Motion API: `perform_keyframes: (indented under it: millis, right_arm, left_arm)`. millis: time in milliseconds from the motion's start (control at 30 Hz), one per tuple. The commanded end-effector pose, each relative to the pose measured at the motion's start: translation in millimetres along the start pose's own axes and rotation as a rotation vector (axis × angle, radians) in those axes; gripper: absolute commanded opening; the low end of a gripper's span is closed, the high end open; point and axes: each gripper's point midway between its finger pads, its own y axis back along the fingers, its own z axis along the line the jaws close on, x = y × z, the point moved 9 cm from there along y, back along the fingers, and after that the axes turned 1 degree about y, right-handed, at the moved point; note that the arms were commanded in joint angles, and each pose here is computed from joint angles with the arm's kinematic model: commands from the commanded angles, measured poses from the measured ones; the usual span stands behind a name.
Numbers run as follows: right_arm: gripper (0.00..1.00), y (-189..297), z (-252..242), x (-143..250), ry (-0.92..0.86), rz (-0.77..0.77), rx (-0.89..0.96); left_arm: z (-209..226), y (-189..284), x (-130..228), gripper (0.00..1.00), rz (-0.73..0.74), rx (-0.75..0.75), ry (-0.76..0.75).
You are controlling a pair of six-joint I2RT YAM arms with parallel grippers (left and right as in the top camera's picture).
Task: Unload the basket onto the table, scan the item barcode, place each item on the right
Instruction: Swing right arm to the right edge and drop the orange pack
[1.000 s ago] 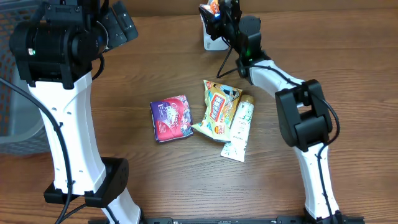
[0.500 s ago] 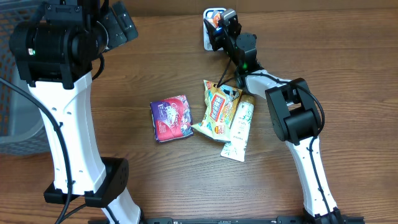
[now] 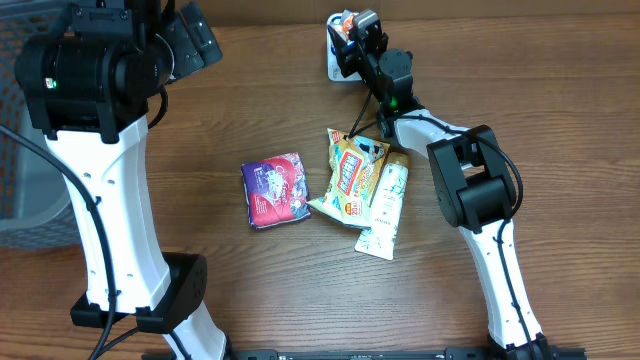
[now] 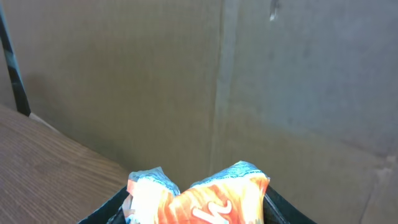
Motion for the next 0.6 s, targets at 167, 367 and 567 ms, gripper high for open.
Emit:
perform_keyframes:
  millis: [167,367,567]
  right_arm:
    - [0.51,-5,-1,-37,0.021,-0.069,-0.046]
    - [0.52,-1,-15,-97,0.019,-0.044,-0.023]
    - [0.54,20,-52,-156,0.002,0.065,0.118]
  left_arm:
    - [0,-3,0,1.00,0.010,-0.001,0.000]
    - [0,-3,0,1.00,0.010,-0.001,0.000]
    - [0,-3,0,1.00,0.010,-0.001,0.000]
